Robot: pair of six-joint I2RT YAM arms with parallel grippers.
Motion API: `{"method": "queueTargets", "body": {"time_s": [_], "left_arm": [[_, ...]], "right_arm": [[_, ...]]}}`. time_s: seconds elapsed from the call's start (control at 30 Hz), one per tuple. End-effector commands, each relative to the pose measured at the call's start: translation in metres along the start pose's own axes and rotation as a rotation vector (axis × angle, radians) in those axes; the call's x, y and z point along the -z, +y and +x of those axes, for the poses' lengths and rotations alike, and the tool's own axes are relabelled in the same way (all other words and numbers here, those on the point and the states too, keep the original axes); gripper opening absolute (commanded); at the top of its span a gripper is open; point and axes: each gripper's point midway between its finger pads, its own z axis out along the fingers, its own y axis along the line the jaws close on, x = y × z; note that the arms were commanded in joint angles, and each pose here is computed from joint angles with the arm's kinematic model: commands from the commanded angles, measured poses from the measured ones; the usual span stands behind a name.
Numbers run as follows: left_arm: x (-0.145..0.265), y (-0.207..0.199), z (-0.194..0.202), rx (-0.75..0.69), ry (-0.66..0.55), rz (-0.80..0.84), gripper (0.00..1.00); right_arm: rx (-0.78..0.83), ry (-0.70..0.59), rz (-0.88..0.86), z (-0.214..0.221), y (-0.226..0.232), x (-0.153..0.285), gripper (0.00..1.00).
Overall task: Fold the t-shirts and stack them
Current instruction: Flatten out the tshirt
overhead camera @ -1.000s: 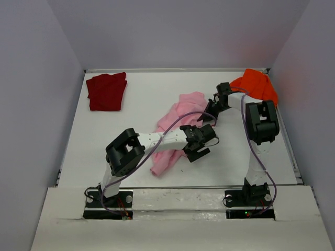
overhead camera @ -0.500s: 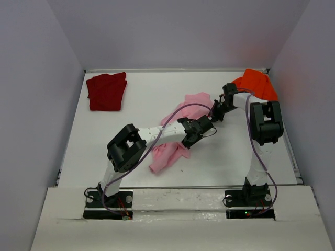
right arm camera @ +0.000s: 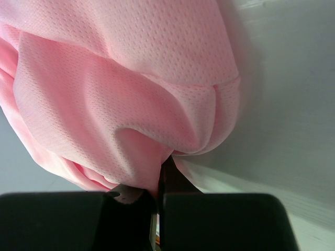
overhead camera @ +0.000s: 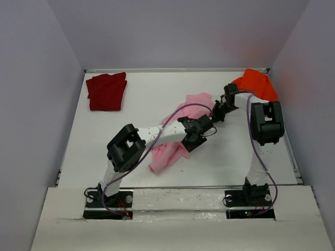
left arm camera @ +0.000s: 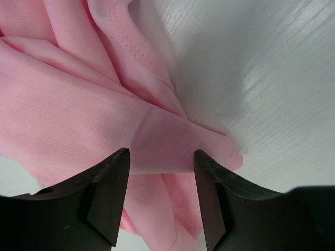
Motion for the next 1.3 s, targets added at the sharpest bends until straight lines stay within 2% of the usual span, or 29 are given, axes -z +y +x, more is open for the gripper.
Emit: {"method": "queueTargets", "body": {"time_s": [0.0, 0.27, 0.47, 0.67, 0.77, 0.8, 0.83, 0.87, 0.9, 0.93, 1.07, 1.17, 1.27], "left_arm": [[0.033, 0.001, -0.018, 0.02, -0.067, 0.029, 0.64], [0.04, -0.013, -0.014, 0.017, -0.055, 0.069, 0.63], [0.025, -0.032, 0.001, 0.002, -0.014, 0.114, 0.63], [-0.003, -0.034, 0.018, -0.013, 0.043, 0.099, 0.58], [-0.016, -0.034, 0.025, -0.007, 0.076, 0.096, 0.59], [-0.018, -0.035, 0.025, -0.007, 0.078, 0.099, 0.58], [-0.02, -0.034, 0.025, -0.006, 0.078, 0.099, 0.48], [-0.023, -0.031, 0.028, -0.001, 0.094, 0.091, 0.14], [-0.024, -0.029, 0.027, 0.007, 0.098, 0.082, 0.03], [-0.026, -0.029, 0.029, 0.011, 0.106, 0.082, 0.0], [-0.027, -0.022, 0.028, 0.023, 0.104, 0.045, 0.0], [-0.017, -0.01, 0.021, 0.029, 0.081, -0.006, 0.0], [0.003, 0.012, 0.006, 0.109, 0.028, -0.085, 0.0]], "right_arm": [[0.01, -0.034, 0.068, -0.004, -0.015, 0.005, 0.0], [0.003, -0.029, 0.075, -0.003, -0.018, 0.003, 0.0], [0.002, -0.035, 0.08, -0.004, -0.018, 0.004, 0.0], [0.001, -0.035, 0.078, -0.003, -0.017, 0.005, 0.0], [0.003, -0.039, 0.079, -0.004, -0.016, 0.007, 0.0], [0.001, -0.039, 0.079, -0.003, -0.016, 0.007, 0.0], [0.004, -0.041, 0.08, -0.004, -0.016, 0.008, 0.0], [0.002, -0.043, 0.082, -0.004, -0.016, 0.008, 0.0], [0.005, -0.046, 0.082, -0.004, -0.016, 0.009, 0.0], [0.002, -0.043, 0.082, -0.003, -0.016, 0.008, 0.0], [0.004, -0.044, 0.084, -0.003, -0.016, 0.009, 0.0], [0.003, -0.036, 0.092, -0.001, -0.019, 0.009, 0.0], [0.003, -0.021, 0.099, 0.006, -0.024, 0.009, 0.0]]}}
